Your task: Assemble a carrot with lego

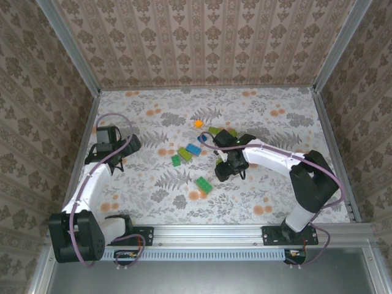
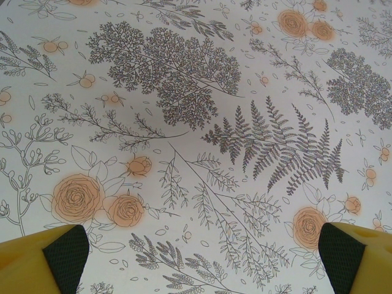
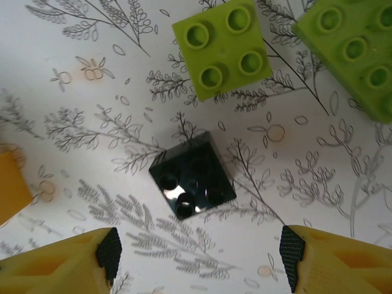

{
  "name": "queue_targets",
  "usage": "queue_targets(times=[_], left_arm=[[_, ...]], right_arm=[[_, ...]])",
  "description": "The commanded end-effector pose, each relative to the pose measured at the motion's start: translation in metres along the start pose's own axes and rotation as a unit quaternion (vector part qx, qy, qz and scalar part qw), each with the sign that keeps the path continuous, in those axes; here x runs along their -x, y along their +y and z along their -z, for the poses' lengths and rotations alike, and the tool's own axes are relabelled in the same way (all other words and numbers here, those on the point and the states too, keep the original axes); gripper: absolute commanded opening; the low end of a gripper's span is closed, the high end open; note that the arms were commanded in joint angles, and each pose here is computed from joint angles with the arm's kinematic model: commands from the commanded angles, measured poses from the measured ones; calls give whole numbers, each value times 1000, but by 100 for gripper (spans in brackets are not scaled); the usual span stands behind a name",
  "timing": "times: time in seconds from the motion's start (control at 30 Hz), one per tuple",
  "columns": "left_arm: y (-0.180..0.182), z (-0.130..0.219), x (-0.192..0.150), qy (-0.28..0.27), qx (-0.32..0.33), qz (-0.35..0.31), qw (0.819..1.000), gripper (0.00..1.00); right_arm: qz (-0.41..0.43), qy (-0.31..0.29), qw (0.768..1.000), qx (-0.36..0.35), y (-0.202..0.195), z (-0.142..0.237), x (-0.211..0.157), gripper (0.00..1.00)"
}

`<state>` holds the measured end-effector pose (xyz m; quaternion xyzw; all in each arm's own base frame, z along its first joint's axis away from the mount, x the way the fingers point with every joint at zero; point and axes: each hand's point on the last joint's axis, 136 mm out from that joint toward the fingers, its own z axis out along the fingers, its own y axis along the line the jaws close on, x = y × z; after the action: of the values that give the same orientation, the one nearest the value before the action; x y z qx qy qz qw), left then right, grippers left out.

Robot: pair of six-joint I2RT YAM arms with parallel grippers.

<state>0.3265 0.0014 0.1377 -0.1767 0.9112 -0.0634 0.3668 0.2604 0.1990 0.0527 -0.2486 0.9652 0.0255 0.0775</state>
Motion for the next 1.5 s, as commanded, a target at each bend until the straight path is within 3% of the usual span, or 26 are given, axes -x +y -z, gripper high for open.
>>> queue_targets(times=[0.0,0.2,0.5,0.93,1.23,1.47], left_arm=[[-6,6,12,-11,-11,-7,1000,100],[-8,4,12,-10,-14,-6,1000,100],[-9,5,13,-12,-16,-7,1000,100],[-9,4,11,-8,-16,-9,1000,100],[-9,3,11,-7,-14,-10,1000,100],[-10,2,10,-6,-14,-12,1000,100]], right_arm=[[18,-4,1000,7,1,-10,6,72],[24,12,1000,5,0,-19,12,71],[24,33,999,15,4,-36,9,55],[10,25,999,28,8,-27,7,34],[-25,-11,999,42,18,24,-3,28],[15,-30,997,74,50,79,-15,28]])
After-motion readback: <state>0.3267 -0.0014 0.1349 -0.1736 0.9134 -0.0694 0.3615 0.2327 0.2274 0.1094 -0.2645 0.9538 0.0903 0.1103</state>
